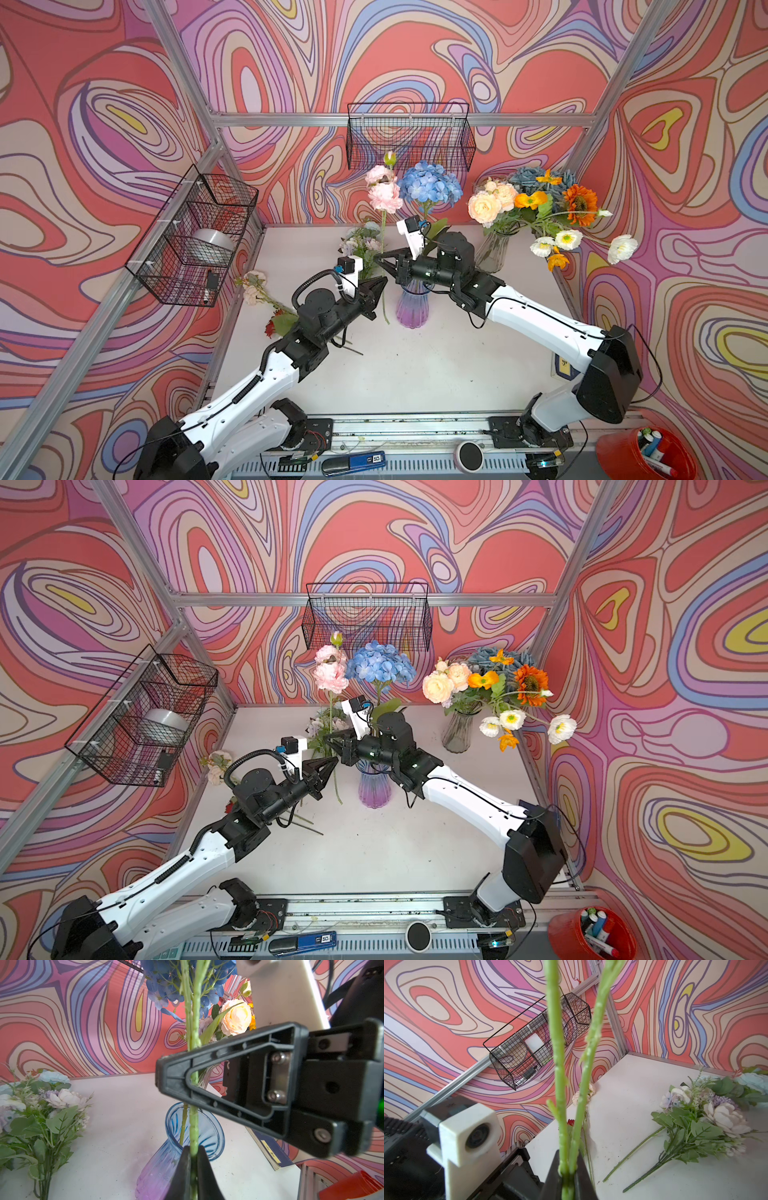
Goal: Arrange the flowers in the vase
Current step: 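Close the right gripper on the carnation stems beside the left gripper, then lower the carnations into the blue-purple vase with right while left draws back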
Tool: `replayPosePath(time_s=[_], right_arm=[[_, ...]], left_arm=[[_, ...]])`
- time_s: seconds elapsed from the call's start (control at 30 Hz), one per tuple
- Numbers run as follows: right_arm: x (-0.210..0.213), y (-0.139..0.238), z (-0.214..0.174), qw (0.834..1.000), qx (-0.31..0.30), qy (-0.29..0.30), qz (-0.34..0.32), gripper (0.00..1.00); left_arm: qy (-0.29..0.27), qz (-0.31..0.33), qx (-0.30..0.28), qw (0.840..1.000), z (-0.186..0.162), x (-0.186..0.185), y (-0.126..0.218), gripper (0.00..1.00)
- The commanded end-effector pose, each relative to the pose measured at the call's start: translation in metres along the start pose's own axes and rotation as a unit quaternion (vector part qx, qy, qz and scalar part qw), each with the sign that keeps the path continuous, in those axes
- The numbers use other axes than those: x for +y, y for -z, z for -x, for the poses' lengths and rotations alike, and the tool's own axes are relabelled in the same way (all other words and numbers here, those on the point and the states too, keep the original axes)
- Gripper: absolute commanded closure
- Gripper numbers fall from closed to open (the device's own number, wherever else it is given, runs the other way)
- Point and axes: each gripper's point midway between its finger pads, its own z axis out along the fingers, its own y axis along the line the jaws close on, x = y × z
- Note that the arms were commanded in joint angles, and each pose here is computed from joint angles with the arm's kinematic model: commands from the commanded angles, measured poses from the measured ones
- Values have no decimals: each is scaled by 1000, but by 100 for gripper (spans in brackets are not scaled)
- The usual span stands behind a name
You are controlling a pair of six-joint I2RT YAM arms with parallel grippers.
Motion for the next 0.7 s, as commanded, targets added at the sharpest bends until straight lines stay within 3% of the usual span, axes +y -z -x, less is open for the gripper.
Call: replayPosePath(time_s=[0.0, 0.1, 0.27, 0.47, 0.67], right_arm=[[3, 12, 8, 999, -7, 30, -24, 100], [-10, 23, 9, 995, -4, 66, -79, 100], [-19, 44, 29, 983, -18, 114, -145, 100], [-8, 63, 61, 969, -54, 170, -168, 100], [-5, 72, 83, 948, -105, 238, -186, 100]], left_arm=[[8, 14, -27, 999, 13, 1, 5, 36], [31, 61, -46, 997, 11, 20, 10, 25], [70, 160, -62, 983, -2, 61, 27, 15], [157, 305, -65, 937, -38, 125, 69, 2], [226, 369, -74, 898, -65, 157, 101, 0]])
